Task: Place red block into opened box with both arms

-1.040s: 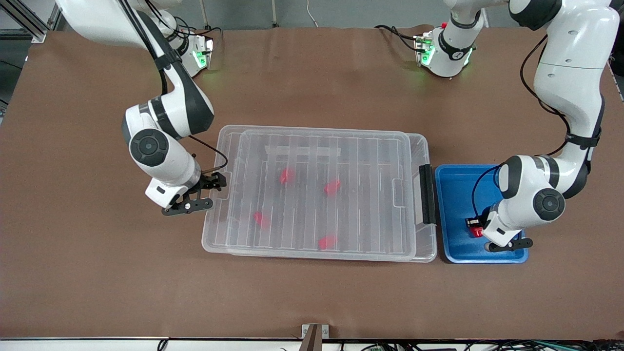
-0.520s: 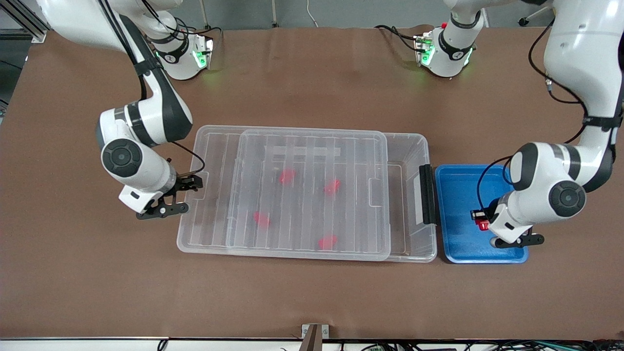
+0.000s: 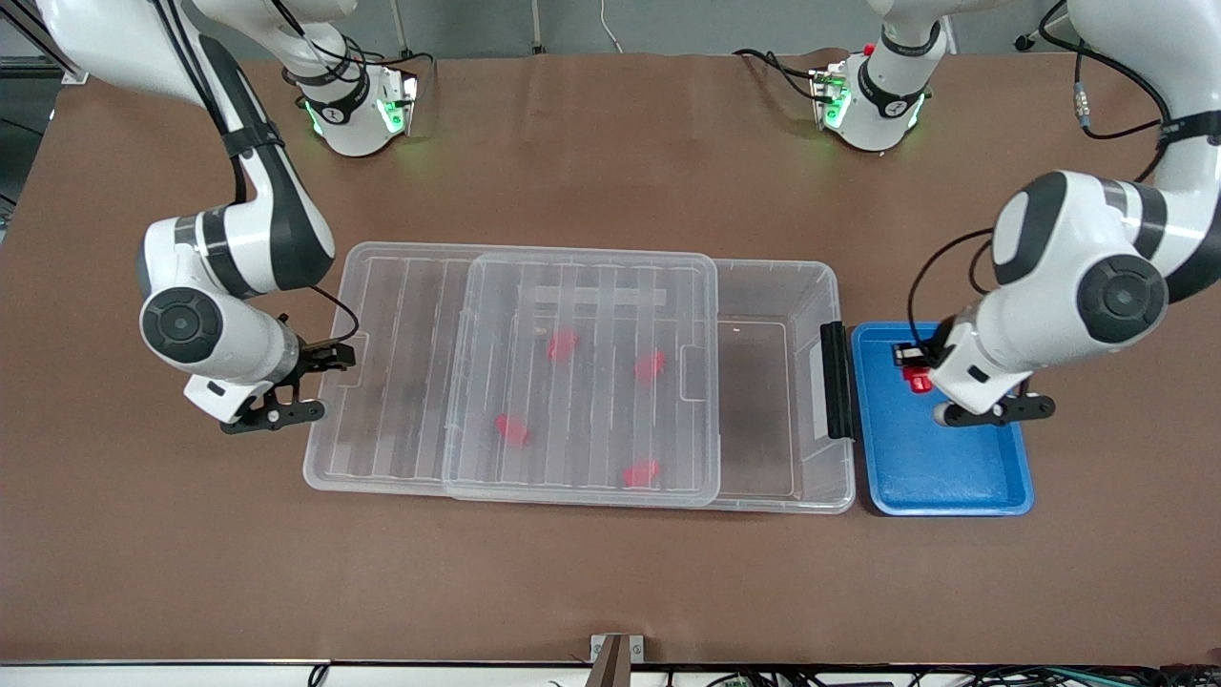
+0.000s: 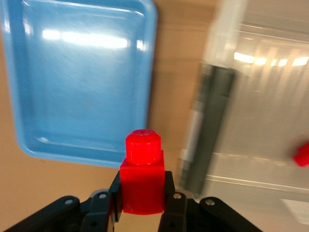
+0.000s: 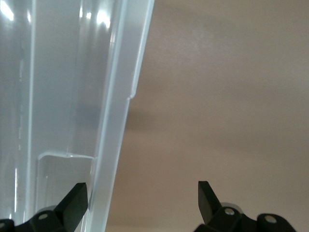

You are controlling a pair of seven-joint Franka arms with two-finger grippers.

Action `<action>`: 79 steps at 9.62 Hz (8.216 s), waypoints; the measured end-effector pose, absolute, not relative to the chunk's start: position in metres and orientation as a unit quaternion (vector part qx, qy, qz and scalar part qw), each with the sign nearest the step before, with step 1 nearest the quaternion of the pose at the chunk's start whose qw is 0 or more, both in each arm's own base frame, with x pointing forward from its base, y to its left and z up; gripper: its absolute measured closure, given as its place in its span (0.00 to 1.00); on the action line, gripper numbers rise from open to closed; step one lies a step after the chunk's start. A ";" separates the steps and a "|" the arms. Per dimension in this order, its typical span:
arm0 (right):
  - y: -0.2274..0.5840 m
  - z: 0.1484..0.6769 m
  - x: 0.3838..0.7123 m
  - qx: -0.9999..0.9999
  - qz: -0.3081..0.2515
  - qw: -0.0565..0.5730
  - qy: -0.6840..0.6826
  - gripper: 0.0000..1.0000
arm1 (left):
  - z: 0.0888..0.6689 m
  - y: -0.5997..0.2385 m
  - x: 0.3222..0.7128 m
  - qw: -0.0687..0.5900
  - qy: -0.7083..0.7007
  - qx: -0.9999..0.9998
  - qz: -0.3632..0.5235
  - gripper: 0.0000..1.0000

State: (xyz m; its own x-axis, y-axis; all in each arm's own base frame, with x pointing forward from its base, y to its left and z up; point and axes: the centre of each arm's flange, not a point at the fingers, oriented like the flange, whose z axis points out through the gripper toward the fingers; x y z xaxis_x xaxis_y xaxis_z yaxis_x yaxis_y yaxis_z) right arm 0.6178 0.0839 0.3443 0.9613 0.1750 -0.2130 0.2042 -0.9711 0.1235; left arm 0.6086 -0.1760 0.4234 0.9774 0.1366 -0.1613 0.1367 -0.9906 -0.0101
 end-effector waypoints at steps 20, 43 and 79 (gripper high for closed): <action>-0.069 0.658 0.511 0.999 -0.004 -0.005 -0.039 0.00 | 0.281 -0.318 0.570 -0.022 -0.007 0.999 0.031 0.00; -0.063 0.403 0.581 0.992 -0.031 -0.058 0.107 0.99 | 0.681 -0.065 0.526 -0.004 -0.033 0.999 0.026 0.00; -0.006 0.595 0.559 1.000 -0.006 0.013 -0.024 0.00 | 0.677 -0.081 0.520 -0.002 -0.050 0.999 0.012 0.00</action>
State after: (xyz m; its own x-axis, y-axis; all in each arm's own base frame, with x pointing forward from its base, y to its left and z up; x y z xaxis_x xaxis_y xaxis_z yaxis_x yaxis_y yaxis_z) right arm 0.5587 -0.0058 0.5952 0.9988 -0.0473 -0.0108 -0.0470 -0.9986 0.0253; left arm 0.5201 -0.0815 0.6774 0.9947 -0.0996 0.0247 -0.0995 -0.9950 -0.0045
